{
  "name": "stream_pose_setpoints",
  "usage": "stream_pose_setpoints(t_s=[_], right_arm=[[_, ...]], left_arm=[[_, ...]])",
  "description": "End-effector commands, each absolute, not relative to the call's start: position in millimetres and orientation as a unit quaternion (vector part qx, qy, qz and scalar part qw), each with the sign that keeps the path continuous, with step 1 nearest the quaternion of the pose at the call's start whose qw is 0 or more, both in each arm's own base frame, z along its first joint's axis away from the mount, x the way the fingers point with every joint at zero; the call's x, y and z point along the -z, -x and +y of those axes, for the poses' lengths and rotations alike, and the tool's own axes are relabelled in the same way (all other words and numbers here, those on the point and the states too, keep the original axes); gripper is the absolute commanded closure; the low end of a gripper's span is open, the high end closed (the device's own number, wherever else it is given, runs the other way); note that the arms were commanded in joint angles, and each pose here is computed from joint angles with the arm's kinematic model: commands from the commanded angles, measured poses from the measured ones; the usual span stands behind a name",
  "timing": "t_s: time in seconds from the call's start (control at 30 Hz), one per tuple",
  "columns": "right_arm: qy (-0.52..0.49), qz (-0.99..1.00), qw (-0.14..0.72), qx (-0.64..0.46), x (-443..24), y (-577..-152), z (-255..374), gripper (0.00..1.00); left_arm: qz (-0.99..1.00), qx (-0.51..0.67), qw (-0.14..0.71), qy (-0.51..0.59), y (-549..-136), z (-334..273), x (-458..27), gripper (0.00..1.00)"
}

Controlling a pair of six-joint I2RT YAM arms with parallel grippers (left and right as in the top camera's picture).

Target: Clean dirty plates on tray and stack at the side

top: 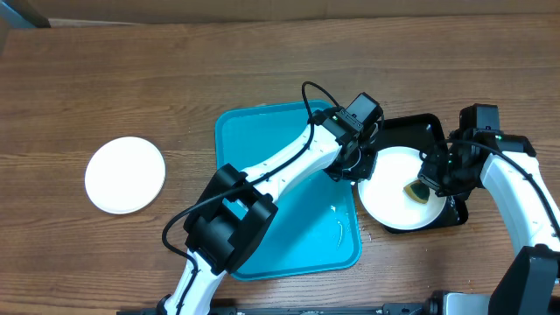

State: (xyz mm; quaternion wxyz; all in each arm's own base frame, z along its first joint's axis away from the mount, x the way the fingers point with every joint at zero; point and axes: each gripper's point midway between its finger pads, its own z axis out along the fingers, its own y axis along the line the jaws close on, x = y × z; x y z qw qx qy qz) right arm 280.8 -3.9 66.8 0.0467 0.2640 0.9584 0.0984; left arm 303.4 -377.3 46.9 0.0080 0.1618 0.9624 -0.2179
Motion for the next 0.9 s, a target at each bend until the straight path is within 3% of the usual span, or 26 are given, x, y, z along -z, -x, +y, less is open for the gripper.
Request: stream_pose_setpoints(t_s=[0.0,0.3,0.63,0.87], right_arm=[[-0.256,0.958,0.075,-0.106,-82,-292,-5,0.96],[-0.241,0.960,0.084,-0.117,-83,-296,-2,0.96],[-0.259,0.956,0.082,-0.110,-82,-296,-4,0.96],[-0.282,0.952,0.081,-0.093,-81,-294,-11,0.88]], left_arm=[[0.967,0.201,0.028,-0.154,-314,-368,-52,0.96],[0.967,0.077,0.168,-0.175,-363,-321,-118,0.96],[0.927,-0.074,0.276,-0.242,-370,-318,-157,0.96],[0.904,-0.150,0.337,-0.215,-383,-299,-194,0.96]])
